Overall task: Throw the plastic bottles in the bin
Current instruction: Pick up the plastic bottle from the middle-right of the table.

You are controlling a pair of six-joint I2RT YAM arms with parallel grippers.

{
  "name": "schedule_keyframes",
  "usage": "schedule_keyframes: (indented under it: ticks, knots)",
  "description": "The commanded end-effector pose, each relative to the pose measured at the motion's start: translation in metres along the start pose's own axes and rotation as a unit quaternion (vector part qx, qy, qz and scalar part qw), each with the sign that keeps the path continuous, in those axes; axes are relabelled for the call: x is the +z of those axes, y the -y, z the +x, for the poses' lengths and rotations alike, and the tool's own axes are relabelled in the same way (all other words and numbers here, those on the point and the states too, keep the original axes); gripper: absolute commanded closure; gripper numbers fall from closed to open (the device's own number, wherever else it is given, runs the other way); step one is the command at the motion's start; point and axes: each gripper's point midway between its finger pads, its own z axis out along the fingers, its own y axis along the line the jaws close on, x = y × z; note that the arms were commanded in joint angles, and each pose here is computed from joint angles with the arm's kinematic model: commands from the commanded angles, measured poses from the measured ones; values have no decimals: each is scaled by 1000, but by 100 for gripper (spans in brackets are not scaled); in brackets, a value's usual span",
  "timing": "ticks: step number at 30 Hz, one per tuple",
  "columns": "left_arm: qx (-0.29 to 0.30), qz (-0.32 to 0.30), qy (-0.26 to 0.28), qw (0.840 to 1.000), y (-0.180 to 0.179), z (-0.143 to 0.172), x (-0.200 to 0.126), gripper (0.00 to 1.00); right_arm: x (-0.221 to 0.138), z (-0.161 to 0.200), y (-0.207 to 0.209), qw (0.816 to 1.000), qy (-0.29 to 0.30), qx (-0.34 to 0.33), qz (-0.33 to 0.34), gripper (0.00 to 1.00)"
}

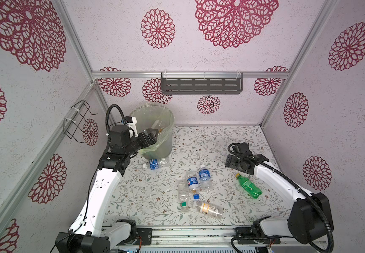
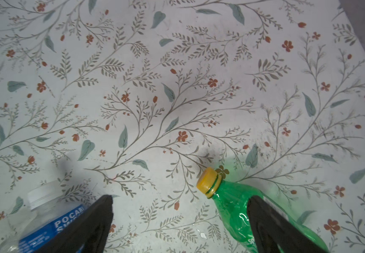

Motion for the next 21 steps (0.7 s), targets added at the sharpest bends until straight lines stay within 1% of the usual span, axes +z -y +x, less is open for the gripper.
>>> schedule_keyframes:
  ticks: [1,8,16,21]
  knots:
    - [4,23,12,1000,13,-3,-4,3,-3,7,25,999,-8,22,37,1]
    - [5,21,2,1000,10,7,-1,3,-4,21,52,995,-15,85,57,1]
    - [11,19,1,1000,10,8,-1,3,-6,33,78,983,-11,168,79,1]
    - [14,18,3,1000,10,8,-3,3,-4,40,93,977,-17,184,102,1]
